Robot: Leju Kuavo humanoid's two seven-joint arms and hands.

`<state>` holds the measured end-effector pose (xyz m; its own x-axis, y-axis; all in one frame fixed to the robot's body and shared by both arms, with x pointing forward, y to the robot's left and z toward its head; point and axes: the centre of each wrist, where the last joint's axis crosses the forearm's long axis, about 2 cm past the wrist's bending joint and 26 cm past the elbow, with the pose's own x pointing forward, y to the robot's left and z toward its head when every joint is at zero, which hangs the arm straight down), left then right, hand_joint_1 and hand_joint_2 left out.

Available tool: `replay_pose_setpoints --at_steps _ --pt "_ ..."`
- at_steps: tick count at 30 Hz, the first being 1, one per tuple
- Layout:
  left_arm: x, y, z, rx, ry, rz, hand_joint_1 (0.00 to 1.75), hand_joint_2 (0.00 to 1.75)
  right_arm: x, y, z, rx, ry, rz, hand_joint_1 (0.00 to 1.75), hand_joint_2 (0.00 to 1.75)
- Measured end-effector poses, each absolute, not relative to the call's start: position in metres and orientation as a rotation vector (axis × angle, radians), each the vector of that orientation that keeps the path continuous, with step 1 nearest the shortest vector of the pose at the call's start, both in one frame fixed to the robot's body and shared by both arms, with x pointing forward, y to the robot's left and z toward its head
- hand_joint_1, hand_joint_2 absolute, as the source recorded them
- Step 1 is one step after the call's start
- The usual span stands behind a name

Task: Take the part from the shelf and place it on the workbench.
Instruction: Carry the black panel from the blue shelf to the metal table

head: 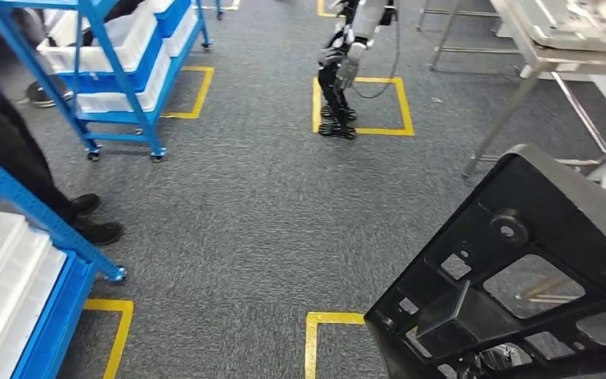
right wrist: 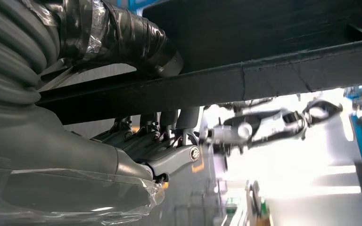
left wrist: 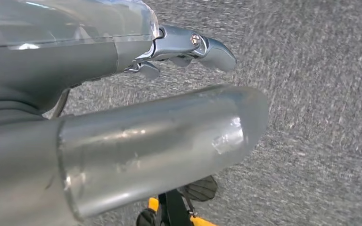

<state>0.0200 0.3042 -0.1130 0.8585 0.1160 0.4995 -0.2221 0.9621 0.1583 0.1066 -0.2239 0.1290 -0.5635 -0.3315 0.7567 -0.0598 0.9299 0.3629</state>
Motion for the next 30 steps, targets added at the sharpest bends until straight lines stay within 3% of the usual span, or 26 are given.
replay_pose_setpoints --at_steps 30 --pt "0.0210 0.3034 -0.1130 0.202 -0.513 0.172 0.00 0.00 0.1062 -0.2298 0.1306 0.255 -2.163 -0.367 1.75 1.75"
